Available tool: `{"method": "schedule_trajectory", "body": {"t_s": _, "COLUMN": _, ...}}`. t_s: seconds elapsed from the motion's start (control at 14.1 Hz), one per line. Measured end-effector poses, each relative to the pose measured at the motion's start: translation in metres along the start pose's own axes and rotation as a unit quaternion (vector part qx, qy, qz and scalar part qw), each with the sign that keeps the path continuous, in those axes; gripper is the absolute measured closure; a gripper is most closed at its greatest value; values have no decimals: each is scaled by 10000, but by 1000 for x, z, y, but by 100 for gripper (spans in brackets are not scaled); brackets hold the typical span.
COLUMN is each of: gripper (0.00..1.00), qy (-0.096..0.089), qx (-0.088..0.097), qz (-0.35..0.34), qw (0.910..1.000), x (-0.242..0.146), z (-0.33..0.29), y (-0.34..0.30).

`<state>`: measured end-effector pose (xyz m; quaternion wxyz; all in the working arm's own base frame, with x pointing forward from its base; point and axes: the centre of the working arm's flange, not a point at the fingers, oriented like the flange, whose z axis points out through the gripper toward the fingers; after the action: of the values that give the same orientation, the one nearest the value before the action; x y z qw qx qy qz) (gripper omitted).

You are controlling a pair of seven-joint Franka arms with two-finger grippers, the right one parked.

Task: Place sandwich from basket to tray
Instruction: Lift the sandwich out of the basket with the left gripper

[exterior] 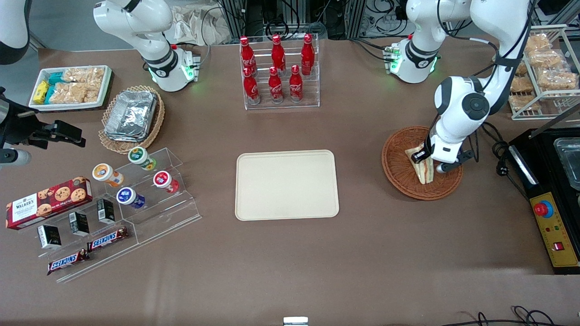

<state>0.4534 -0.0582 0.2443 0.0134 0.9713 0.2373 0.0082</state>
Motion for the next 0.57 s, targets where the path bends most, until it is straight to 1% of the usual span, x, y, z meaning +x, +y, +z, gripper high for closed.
{"method": "schedule_trajectory", "body": {"t_s": 0.07, "gripper": 61, "qy": -33, "qx": 57, "qz": 24, "qw": 10000, "x": 3, "z": -13, "y": 2}}
{"method": "schedule_trajectory", "body": {"t_s": 0.21, "gripper": 70, "qy": -161, "qx": 243, "qz": 164, "qw": 9994, "x": 11, "z": -61, "y": 7}}
{"method": "schedule_trajectory", "body": {"t_s": 0.28, "gripper": 75, "qy": -193, "qx": 314, "qz": 232, "qw": 9991, "x": 15, "z": -92, "y": 11}}
{"method": "schedule_trajectory", "body": {"t_s": 0.35, "gripper": 75, "qy": -230, "qx": 379, "qz": 291, "qw": 9986, "x": 19, "z": -126, "y": 15}}
{"method": "schedule_trajectory", "body": {"t_s": 0.5, "gripper": 75, "qy": -394, "qx": 507, "qz": 436, "qw": 9970, "x": 28, "z": -202, "y": 28}}
{"method": "schedule_trajectory", "body": {"t_s": 0.57, "gripper": 75, "qy": -431, "qx": 521, "qz": 521, "qw": 9963, "x": 32, "z": -239, "y": 37}}
